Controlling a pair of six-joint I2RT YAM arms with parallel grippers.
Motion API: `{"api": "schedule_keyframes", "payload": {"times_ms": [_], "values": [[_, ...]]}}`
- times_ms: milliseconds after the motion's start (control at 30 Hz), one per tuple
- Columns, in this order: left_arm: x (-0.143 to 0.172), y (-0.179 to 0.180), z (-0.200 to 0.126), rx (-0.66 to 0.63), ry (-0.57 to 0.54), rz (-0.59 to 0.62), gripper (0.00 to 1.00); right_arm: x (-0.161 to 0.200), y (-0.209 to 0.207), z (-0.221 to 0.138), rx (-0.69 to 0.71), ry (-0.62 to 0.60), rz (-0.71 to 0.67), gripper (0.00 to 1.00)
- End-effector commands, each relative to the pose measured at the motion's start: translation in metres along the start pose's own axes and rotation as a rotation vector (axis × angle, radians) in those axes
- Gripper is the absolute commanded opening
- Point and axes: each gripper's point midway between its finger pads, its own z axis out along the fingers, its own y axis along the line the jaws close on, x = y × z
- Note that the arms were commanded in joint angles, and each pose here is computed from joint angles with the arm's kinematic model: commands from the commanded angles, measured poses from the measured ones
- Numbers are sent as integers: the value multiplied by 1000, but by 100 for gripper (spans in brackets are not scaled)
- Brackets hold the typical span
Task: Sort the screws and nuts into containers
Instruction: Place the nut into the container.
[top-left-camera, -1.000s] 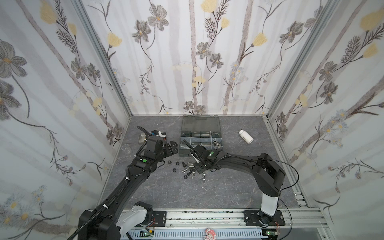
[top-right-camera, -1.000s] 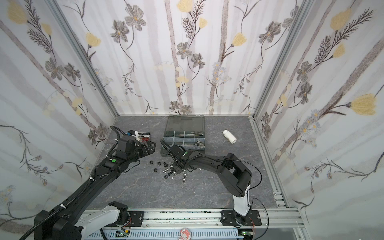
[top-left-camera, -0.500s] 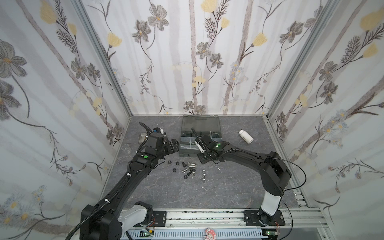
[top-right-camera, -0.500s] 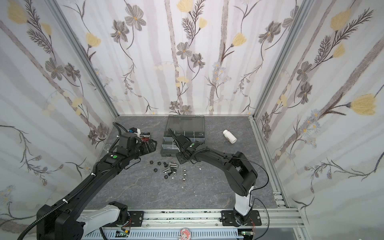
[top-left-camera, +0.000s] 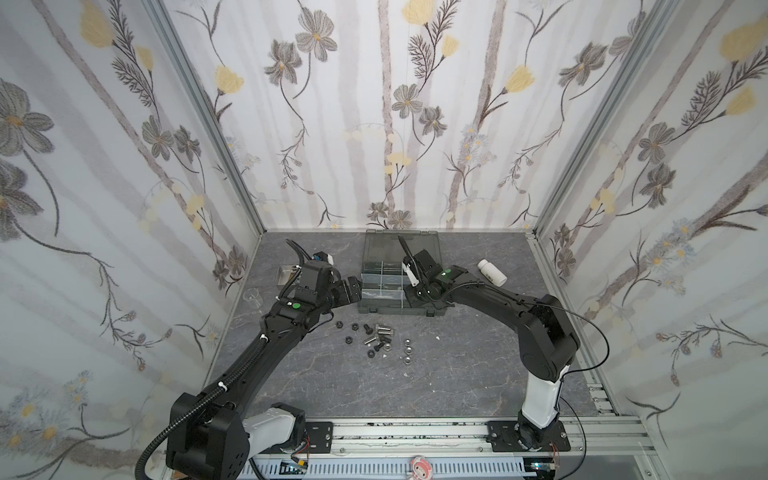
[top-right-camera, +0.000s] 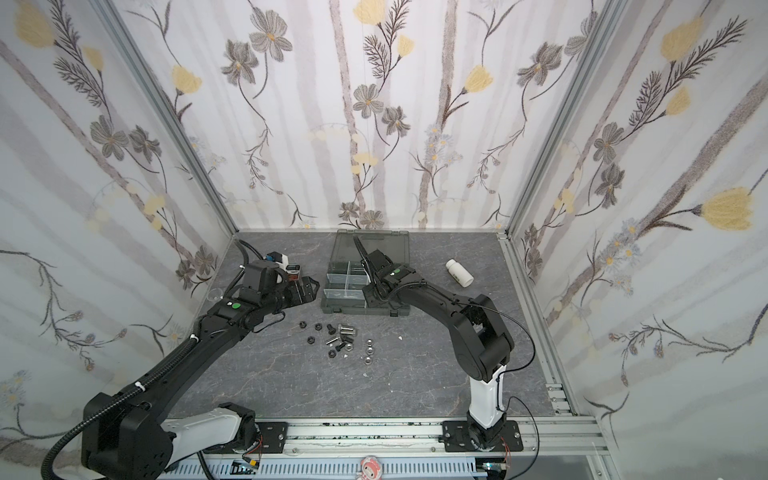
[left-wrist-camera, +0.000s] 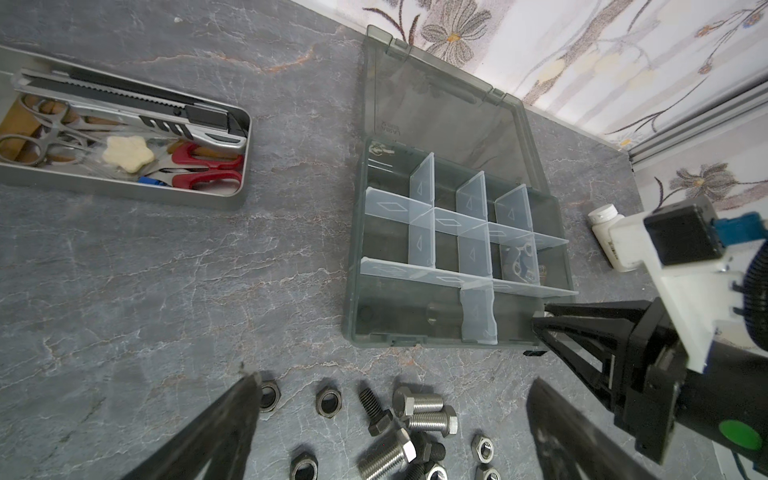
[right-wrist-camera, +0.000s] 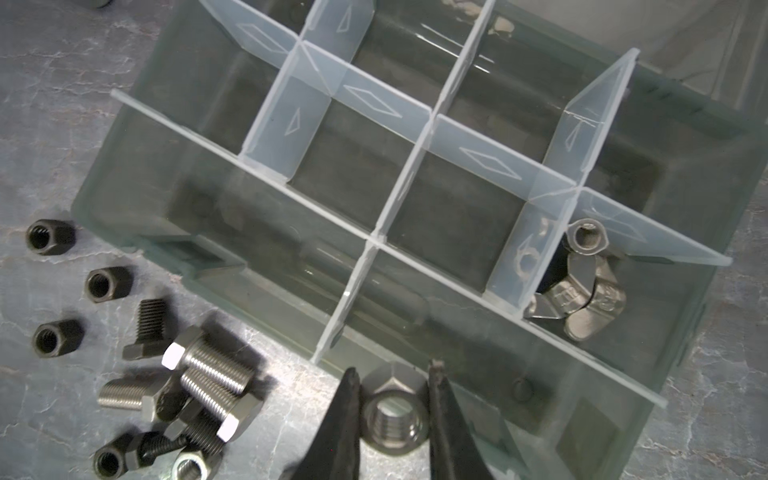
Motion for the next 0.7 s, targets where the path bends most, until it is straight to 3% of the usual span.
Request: {"api": "schedule_keyframes", "payload": {"times_ms": [0, 433, 667], "values": [[-8, -6, 0, 22, -18, 17, 100, -3, -4, 4, 5, 1, -12, 16], [-4, -8, -3, 38, -12, 25, 100, 0, -8, 26, -3, 38, 0, 18], [-1, -12, -5, 63, 4, 41, 100, 0, -6, 31, -10, 40, 5, 27]]}}
